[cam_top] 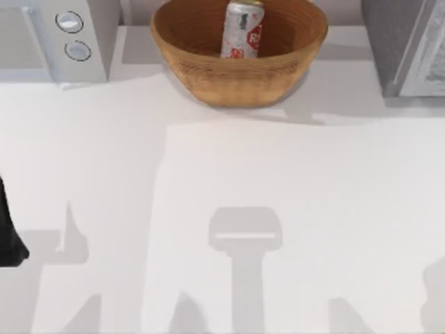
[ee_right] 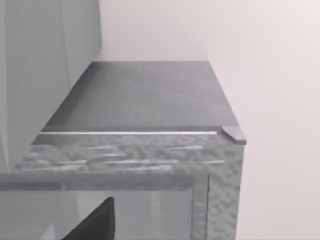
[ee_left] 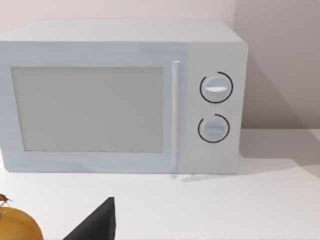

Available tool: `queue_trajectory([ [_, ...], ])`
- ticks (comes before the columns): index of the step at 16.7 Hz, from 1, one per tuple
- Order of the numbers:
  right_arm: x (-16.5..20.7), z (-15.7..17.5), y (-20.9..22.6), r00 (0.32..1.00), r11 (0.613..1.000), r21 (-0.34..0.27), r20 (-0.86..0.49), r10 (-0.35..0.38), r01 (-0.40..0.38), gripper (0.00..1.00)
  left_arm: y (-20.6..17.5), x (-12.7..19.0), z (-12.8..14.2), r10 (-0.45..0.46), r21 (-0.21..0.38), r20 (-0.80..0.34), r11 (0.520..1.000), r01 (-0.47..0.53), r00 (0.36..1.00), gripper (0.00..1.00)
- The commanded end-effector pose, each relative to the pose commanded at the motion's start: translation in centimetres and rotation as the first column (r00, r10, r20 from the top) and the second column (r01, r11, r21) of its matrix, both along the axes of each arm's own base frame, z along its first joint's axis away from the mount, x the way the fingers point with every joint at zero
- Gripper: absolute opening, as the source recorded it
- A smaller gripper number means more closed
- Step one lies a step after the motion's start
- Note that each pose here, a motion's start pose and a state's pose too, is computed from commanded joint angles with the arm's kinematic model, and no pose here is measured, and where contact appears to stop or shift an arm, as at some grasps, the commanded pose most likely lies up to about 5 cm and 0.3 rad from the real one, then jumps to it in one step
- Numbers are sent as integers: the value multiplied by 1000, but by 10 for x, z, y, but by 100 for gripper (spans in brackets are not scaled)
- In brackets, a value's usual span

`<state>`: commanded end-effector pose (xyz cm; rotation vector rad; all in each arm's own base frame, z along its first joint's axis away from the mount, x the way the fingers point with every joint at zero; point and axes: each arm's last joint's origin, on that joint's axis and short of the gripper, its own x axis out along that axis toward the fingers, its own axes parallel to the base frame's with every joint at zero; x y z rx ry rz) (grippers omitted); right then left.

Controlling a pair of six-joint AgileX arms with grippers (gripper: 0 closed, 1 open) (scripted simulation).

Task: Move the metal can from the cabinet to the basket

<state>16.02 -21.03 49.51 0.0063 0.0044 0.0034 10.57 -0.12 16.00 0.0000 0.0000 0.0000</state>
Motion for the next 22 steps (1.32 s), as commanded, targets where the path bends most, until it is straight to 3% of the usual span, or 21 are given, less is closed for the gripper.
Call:
queue_trajectory([
  [9,-6,15,9,1000,1000,-5,2,-1,1,100,0,0,0,0,0,0,1000,0,1000,100],
  [13,11,18,25,1000,1000,-5,12,-8,8,100,0,0,0,0,0,0,1000,0,1000,100],
  [17,48,19,66,1000,1000,14,22,-11,11,100,0,0,0,0,0,0,1000,0,1000,100],
  [22,88,16,147,1000,999,38,14,-3,3,100,0,0,0,0,0,0,1000,0,1000,100],
])
